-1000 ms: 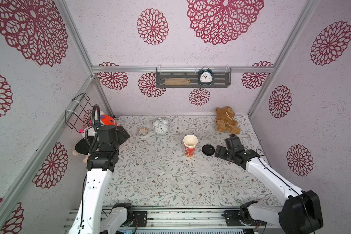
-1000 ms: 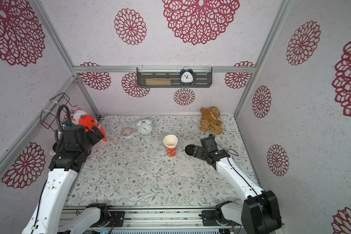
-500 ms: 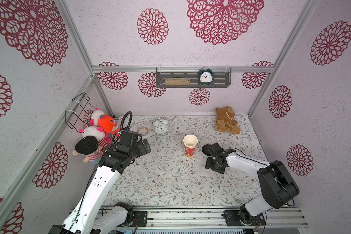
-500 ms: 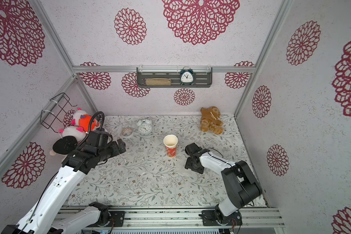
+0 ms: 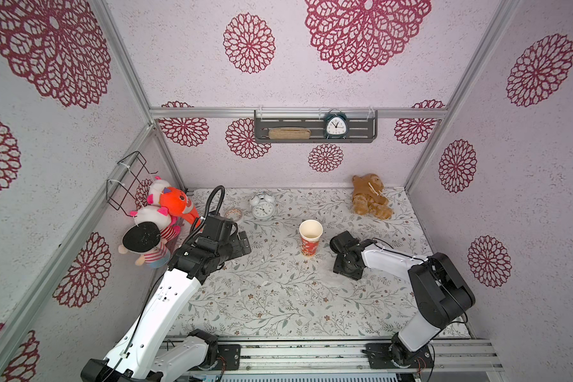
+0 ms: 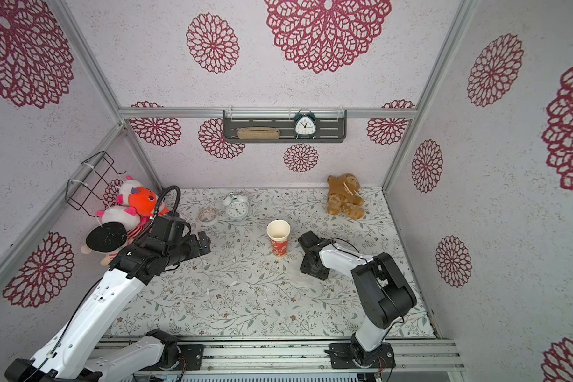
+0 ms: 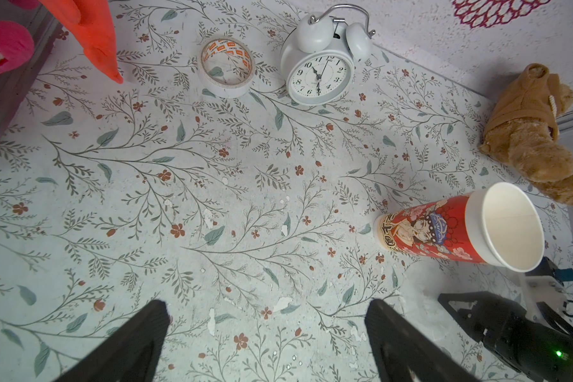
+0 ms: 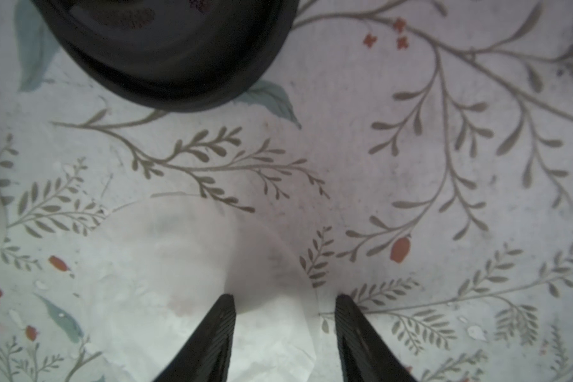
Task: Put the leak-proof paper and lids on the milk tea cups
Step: Pick up the leak-proof paper from the center of the board.
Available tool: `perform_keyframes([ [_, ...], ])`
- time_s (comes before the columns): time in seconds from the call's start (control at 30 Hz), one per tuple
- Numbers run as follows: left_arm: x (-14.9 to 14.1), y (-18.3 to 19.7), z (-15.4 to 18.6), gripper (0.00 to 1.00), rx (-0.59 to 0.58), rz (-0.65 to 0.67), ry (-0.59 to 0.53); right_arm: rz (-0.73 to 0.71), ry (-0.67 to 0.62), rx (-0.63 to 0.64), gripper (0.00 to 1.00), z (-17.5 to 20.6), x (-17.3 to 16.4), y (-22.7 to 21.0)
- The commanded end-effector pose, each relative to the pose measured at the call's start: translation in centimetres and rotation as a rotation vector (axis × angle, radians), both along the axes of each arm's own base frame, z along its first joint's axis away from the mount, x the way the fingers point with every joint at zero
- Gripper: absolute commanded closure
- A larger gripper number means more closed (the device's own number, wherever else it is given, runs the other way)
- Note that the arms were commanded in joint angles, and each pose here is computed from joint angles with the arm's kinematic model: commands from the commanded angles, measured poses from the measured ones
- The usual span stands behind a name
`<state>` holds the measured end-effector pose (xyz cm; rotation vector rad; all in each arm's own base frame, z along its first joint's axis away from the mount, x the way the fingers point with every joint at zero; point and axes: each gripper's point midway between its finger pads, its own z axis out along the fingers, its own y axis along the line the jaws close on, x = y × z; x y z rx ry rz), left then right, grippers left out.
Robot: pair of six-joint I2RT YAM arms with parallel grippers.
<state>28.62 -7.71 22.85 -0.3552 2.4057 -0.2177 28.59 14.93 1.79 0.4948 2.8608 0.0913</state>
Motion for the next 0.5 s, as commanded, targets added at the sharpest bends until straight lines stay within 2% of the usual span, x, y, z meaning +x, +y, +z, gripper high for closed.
perform_keyframes([
  [0.0,0.5,-0.4,0.3,0.03,0.003,-0.012,-0.017,-0.017,0.096,-0.018,0.50,-2.5,-1.8,-0.2],
  [0.27,0.1,-0.5,0.3,0.03,-0.003,-0.022,-0.018,-0.009,0.193,-0.082,0.57,-3.8,-4.2,-1.4],
  [0.47,-0.4,-0.2,0.1,0.03,-0.002,-0.016,-0.021,0.049,0.290,-0.141,0.62,-4.8,-6.0,-1.8],
])
